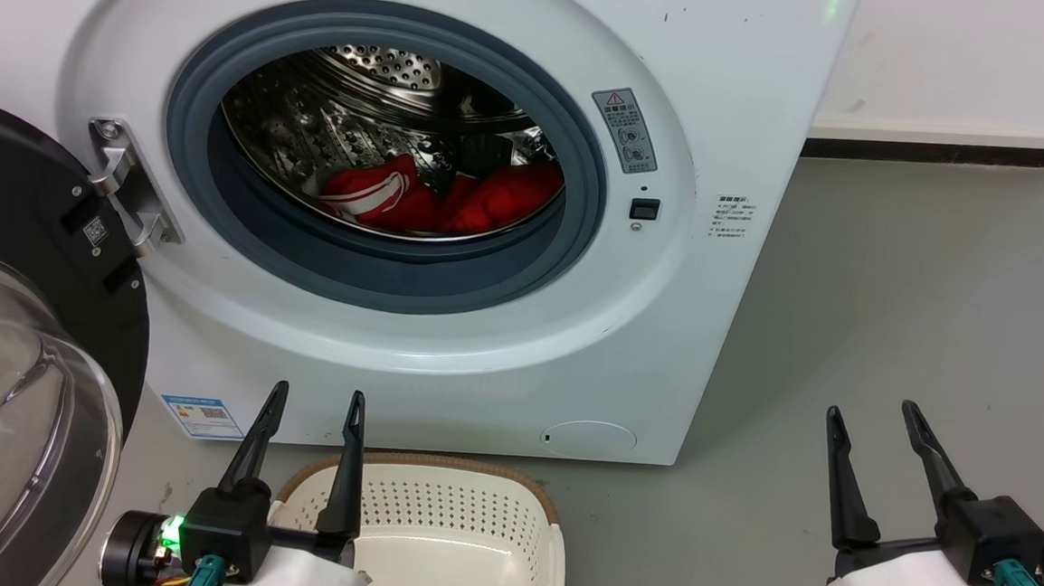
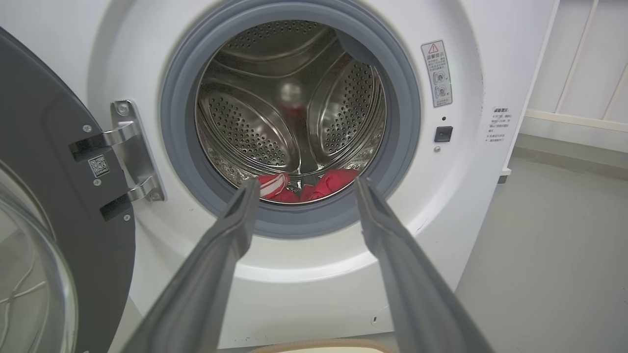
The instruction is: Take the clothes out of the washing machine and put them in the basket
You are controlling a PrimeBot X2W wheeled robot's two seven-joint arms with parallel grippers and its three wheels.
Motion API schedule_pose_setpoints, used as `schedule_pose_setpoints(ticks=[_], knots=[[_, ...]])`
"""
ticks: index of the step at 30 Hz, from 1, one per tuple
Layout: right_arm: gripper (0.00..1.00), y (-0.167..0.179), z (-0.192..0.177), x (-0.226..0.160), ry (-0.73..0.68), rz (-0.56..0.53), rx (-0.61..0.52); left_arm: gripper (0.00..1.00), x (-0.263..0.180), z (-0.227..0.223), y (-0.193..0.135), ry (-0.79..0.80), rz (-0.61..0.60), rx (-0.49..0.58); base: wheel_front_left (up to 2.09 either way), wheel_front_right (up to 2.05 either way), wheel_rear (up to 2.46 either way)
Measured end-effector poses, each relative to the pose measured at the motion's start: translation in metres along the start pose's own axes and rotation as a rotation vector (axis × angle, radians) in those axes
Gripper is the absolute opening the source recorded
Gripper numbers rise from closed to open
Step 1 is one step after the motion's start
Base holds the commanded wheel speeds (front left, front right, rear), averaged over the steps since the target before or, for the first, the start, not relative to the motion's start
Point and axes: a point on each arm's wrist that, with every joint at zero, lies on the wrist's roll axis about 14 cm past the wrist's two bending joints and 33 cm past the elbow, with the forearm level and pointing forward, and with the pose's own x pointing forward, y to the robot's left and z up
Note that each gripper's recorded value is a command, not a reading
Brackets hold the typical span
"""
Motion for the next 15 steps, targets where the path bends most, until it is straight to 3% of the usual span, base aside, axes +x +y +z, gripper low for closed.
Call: schedule_pose_setpoints(ticks=[15], knots=[[1.0,0.0001,-0.0051,-0.0002,0.013,-0.007,0.046,1.0,-0.0001,-0.0018,-0.001,0.006,-0.002,0.001,0.0,0.0,0.0]])
